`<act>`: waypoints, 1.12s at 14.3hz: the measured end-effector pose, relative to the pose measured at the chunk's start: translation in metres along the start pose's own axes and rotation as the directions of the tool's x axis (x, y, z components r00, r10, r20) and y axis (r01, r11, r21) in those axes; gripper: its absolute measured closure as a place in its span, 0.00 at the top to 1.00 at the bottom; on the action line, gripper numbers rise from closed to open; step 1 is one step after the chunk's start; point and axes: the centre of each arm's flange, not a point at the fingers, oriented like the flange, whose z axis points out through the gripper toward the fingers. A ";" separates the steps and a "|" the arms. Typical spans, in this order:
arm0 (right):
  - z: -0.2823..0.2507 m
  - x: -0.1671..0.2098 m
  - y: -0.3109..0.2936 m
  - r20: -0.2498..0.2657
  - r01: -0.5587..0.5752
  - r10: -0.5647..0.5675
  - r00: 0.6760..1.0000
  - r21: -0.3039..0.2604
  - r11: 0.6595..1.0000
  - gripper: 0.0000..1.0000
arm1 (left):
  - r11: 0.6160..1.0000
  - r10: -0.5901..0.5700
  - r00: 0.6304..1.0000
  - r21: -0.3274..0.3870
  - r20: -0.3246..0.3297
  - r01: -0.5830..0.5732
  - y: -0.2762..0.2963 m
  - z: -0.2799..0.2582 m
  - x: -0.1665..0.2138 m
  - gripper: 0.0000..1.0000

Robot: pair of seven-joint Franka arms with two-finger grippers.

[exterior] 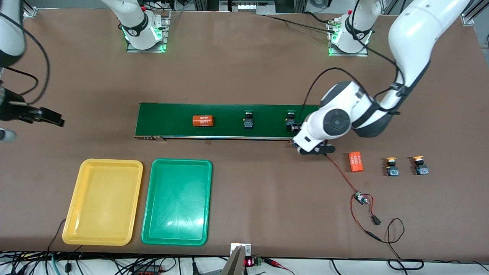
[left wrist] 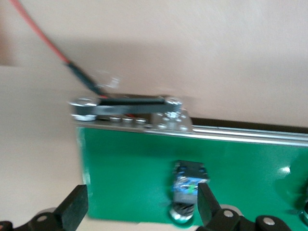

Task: Sort buttons by color to trays
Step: 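Grasp the second orange cylinder with the left gripper while the right gripper reaches the belt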

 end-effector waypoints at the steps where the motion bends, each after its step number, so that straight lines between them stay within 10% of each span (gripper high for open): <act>1: 0.010 0.003 -0.018 0.016 0.021 -0.021 1.000 -0.003 1.000 1.00 | 0.999 -0.026 1.000 0.026 -0.011 0.026 -0.015 -0.015 0.009 1.00; 7: 0.071 0.008 -0.128 0.090 0.150 -0.151 0.984 0.018 0.988 1.00 | 0.995 -0.011 1.000 0.095 -0.025 0.014 -0.141 -0.016 0.081 1.00; 13: 0.094 -0.020 -0.248 0.087 0.268 -0.274 0.958 0.076 0.960 1.00 | 0.999 0.015 0.999 0.044 -0.041 -0.013 -0.151 0.038 0.113 1.00; 16: 0.106 -0.043 -0.300 0.111 0.203 -0.208 0.972 0.053 0.978 1.00 | 0.986 0.051 0.995 0.161 -0.088 -0.036 -0.170 0.050 0.125 1.00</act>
